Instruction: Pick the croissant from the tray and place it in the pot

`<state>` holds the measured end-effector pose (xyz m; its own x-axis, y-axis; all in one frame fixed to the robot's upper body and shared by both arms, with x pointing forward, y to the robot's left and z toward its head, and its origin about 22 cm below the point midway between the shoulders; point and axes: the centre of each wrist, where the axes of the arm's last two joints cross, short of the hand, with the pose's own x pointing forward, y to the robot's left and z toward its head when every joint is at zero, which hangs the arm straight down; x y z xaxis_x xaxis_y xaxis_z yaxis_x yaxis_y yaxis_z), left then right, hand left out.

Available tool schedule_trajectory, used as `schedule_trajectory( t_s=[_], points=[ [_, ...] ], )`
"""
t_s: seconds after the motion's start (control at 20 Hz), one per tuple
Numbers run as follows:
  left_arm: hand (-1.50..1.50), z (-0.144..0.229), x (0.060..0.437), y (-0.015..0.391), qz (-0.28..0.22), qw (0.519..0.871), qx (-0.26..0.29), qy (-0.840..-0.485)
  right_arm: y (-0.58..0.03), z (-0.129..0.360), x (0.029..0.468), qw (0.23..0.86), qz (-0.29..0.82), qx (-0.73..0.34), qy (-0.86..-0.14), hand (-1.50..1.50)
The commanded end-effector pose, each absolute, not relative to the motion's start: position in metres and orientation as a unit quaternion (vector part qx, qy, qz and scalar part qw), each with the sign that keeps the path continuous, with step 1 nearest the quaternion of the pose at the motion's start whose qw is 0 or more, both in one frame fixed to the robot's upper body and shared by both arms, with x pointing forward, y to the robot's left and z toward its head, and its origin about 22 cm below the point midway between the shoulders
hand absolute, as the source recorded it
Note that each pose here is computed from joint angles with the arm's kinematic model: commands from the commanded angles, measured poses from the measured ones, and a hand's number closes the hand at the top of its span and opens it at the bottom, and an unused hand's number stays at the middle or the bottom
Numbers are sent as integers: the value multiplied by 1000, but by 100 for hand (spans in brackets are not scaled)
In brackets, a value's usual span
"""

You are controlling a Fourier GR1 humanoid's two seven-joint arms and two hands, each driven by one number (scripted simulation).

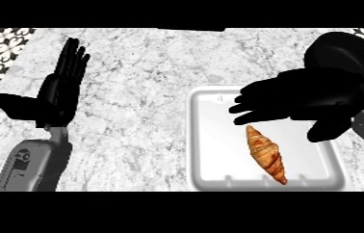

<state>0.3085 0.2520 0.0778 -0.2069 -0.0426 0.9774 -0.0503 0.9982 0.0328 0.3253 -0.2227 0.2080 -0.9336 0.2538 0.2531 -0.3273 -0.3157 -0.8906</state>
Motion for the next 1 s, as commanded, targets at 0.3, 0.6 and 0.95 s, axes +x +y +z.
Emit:
schedule_trajectory(
  t_s=[0.3,0.6,0.95],
  points=[
    [0,67,311,274,21,641,43,-766,-204,170,329,143,882,40,-448,-150],
    [0,65,295,269,18,636,41,-771,-202,135,327,159,895,39,-415,-150],
    [0,67,311,262,23,637,50,-769,-212,108,326,142,890,57,-430,-150]
  ],
)
